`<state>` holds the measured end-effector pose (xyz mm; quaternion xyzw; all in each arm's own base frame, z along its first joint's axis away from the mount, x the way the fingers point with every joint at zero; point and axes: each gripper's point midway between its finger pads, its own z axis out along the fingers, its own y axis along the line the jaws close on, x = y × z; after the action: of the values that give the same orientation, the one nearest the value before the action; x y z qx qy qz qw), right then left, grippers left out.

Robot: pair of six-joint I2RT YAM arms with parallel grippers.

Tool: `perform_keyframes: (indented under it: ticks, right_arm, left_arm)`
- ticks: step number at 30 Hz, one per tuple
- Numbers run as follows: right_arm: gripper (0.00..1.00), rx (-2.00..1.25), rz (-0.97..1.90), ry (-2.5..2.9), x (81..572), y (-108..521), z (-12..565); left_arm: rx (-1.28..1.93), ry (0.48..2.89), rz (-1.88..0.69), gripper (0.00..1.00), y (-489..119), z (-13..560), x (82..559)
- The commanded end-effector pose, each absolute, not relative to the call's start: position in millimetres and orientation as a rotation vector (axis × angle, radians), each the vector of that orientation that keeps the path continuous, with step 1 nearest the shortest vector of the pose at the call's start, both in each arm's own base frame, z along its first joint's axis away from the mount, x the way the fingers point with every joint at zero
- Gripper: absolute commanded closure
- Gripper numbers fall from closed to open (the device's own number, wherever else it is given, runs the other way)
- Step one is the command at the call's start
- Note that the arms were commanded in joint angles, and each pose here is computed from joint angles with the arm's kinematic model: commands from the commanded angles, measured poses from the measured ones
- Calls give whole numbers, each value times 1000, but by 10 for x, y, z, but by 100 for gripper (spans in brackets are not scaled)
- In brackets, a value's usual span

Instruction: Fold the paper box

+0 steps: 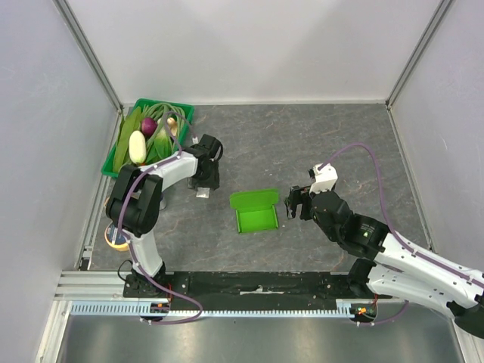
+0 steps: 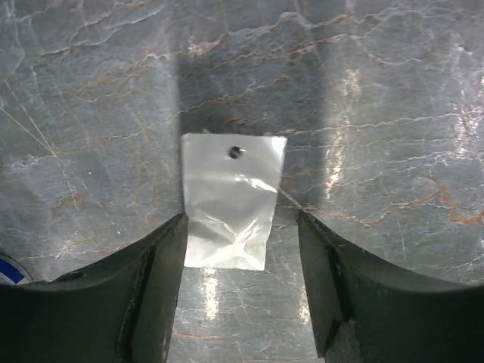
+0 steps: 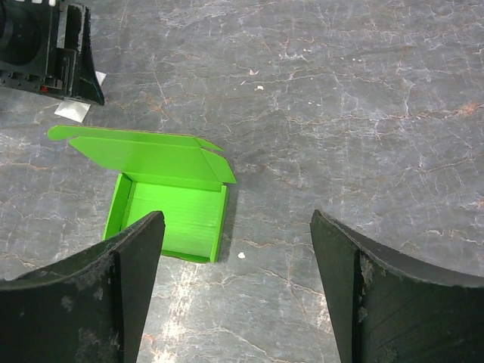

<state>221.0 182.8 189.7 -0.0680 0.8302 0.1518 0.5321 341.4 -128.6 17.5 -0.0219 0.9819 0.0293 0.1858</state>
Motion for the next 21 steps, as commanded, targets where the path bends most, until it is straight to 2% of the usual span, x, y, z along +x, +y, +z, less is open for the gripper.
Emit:
perform_keyframes:
  ticks: [1,6,12,17,21]
  right_arm:
    - [15,-169,375,1975,2192,1820,1918]
    - [15,-145,389,1966,2179,1791,1939]
    - [16,-140,390,1971,2181,1797,1924]
    - [16,-139,393,1975,2188,1822,1923]
    - [16,-138,379,1972,2207,1813,1933]
  left_arm:
    - [13,2782,196,36,-1238,43,3385]
    - [-5,2759,204,57,-1190,144,3345]
    - [-40,2694,204,72,-1144,429,3366]
    - [-73,2627,126,77,-1164,820,3328]
    - [-37,2565,-50,79,-1310,1222,2965]
